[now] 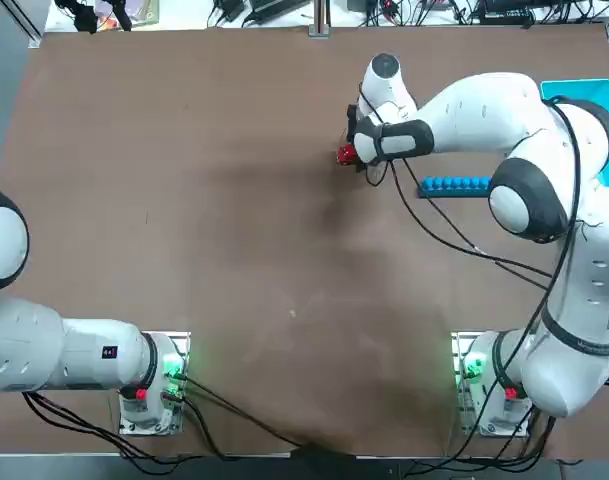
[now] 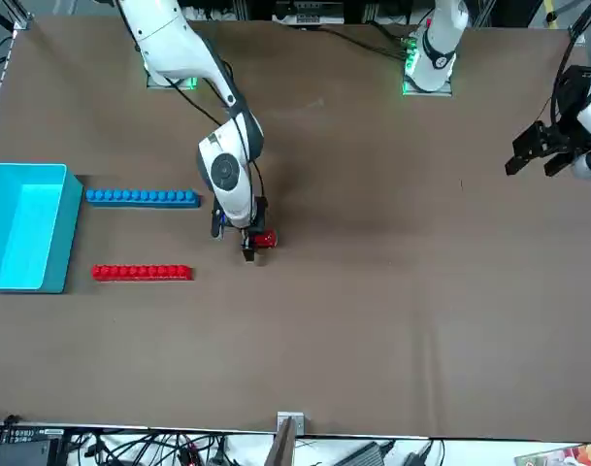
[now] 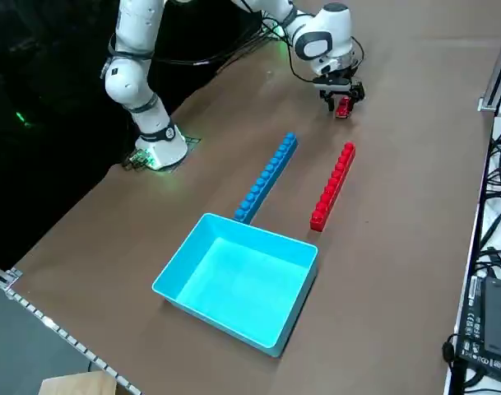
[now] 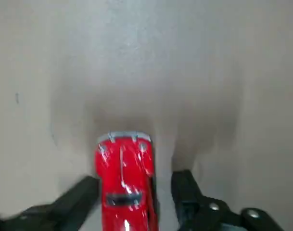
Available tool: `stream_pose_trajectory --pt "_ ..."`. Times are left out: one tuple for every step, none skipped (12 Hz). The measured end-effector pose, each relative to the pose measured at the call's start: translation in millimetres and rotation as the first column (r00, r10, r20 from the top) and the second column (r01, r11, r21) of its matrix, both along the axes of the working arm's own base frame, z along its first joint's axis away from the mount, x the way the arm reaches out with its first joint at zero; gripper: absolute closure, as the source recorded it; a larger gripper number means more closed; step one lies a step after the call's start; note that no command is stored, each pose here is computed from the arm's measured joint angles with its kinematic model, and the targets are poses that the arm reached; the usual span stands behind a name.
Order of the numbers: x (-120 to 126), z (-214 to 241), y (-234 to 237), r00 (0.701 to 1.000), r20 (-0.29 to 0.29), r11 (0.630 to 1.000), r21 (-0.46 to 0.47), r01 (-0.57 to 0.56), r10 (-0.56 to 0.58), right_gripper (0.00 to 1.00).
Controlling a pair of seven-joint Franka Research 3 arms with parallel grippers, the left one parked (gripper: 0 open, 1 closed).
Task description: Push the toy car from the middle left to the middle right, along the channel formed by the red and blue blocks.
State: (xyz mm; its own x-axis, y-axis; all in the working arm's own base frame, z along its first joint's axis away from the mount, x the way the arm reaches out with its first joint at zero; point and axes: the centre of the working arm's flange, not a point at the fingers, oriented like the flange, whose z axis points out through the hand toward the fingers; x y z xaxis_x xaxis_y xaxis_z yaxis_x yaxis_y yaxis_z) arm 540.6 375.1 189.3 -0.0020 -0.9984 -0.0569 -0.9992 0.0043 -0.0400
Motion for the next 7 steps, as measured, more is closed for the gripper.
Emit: stream_pose_trajectory --pt "0 2 0 1.0 -0.018 1.0 -0.012 -0.001 0.001 0.0" --pt "3 7 2 0.999 -0.037 1.0 -0.023 -0.002 0.001 0.0" --pt "6 14 3 0.999 -0.053 0.999 -0.034 -0.003 0.001 0.0" --pt "9 22 6 0.998 -0.065 0.999 -0.041 -0.004 0.001 0.0" --pt "12 32 8 0.997 -0.071 0.999 -0.045 -0.004 0.001 0.0" --pt "15 41 9 0.997 -0.073 0.999 -0.046 -0.005 0.001 0.0" --pt "16 50 10 0.997 -0.073 0.999 -0.046 -0.005 0.001 0.0"
